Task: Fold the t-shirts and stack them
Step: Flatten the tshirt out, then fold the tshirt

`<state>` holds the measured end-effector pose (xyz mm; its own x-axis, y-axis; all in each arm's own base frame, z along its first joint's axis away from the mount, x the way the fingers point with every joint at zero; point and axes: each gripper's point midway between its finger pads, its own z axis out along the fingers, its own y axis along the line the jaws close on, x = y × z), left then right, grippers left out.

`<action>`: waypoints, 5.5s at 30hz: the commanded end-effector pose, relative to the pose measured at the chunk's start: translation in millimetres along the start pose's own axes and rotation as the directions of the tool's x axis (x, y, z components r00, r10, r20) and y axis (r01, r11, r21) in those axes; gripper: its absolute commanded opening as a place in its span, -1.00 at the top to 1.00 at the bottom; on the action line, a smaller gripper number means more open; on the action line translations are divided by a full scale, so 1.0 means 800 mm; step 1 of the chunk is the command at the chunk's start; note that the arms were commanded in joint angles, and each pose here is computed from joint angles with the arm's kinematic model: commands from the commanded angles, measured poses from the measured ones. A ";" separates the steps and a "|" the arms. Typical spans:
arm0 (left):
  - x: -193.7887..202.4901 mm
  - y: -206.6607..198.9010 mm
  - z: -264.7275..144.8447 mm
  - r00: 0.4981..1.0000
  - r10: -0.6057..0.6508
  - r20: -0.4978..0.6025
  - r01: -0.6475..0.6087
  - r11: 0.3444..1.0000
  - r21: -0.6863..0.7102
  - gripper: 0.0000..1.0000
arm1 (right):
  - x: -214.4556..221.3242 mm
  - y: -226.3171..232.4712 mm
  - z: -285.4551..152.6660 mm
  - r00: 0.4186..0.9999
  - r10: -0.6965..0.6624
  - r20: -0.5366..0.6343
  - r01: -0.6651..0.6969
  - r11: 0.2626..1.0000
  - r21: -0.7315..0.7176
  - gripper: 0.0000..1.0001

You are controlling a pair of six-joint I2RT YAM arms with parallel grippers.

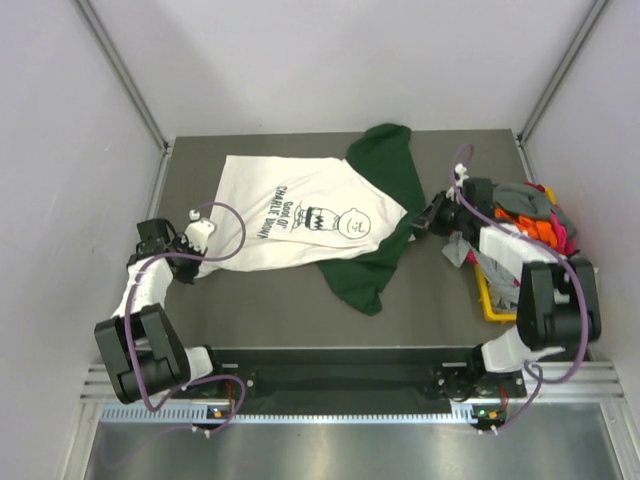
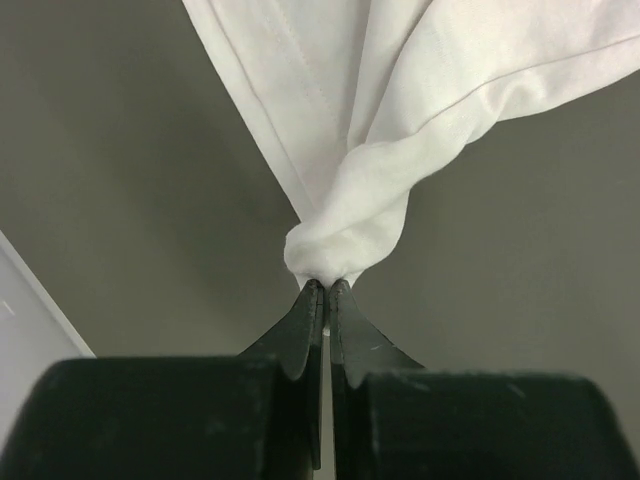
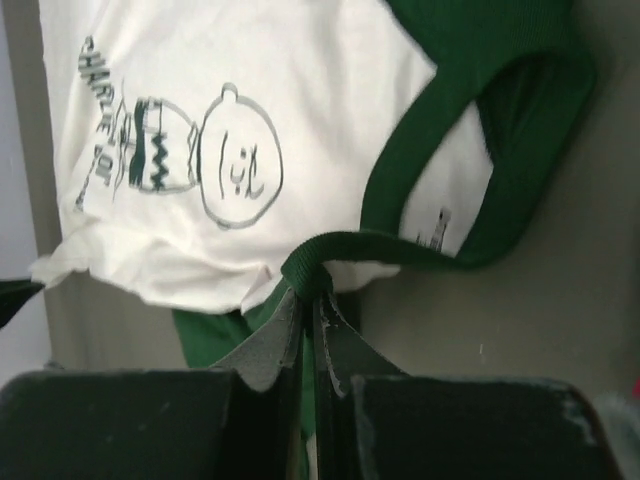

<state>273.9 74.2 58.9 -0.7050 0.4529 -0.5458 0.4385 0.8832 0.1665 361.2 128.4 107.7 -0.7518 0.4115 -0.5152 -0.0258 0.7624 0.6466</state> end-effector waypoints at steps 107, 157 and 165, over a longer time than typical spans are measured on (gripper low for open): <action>-0.081 -0.006 -0.074 0.983 -0.018 0.183 0.017 1.000 0.004 1.00 | 0.124 0.055 -0.148 0.976 -0.217 -0.018 0.218 0.976 0.018 1.00; -0.084 -0.011 0.077 0.951 0.308 -0.028 -0.308 0.951 -0.019 -0.13 | 0.109 -0.070 -0.036 0.973 -0.106 -0.203 0.165 0.940 0.299 -0.26; -0.080 -0.008 0.114 0.957 0.288 -0.039 -0.289 0.957 -0.017 -0.11 | 0.122 -0.075 -0.019 0.973 -0.079 -0.217 0.137 0.954 0.266 0.65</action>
<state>353.0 28.1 28.2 -0.5878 0.6855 -0.4297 0.6194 0.7230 0.3060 267.3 107.2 23.7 -0.8918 0.2120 -0.3998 0.0629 0.9330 0.3544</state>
